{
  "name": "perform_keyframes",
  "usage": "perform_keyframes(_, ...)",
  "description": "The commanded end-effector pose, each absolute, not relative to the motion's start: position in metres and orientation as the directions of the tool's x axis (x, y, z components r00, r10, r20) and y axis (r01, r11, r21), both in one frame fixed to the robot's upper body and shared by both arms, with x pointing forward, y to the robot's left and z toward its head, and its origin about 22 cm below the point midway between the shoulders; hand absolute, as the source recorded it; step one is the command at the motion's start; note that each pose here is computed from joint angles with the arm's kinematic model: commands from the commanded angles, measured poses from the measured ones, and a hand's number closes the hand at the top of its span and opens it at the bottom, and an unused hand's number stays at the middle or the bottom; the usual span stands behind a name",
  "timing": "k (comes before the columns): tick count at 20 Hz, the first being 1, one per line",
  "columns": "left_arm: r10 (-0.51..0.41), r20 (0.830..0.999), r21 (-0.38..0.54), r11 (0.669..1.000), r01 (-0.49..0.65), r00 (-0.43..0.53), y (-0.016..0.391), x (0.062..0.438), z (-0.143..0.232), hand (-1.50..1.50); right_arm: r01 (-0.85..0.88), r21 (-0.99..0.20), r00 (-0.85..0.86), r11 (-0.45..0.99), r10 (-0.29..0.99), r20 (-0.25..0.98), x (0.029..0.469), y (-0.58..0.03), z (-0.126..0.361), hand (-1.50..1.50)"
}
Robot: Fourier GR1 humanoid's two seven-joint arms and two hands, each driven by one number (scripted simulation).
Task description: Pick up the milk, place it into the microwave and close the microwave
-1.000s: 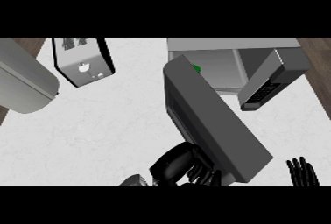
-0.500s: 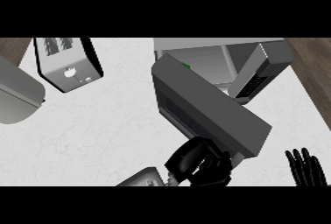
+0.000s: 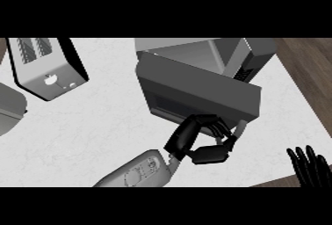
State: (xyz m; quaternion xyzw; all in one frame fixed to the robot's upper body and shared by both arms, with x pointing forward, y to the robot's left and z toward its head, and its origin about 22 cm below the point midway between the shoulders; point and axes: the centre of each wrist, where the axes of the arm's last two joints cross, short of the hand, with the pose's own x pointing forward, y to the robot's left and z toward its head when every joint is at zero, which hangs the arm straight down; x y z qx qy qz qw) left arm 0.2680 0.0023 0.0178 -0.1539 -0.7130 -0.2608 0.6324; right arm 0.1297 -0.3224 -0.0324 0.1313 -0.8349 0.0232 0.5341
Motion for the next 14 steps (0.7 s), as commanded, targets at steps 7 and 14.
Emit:
perform_keyframes(7,-0.040,0.985,0.103,0.919,0.380,-0.171,0.003,0.315,0.041,1.50,-0.391,0.121,-0.396,0.912,-0.285,0.873,0.134,-0.319,-0.004,-1.50)
perform_keyframes(14,0.016,0.982,0.047,0.945,0.323,-0.189,0.005,0.339,0.057,1.50,-0.423,0.139,-0.387,0.896,-0.317,0.866,0.135,-0.315,0.007,-1.50)
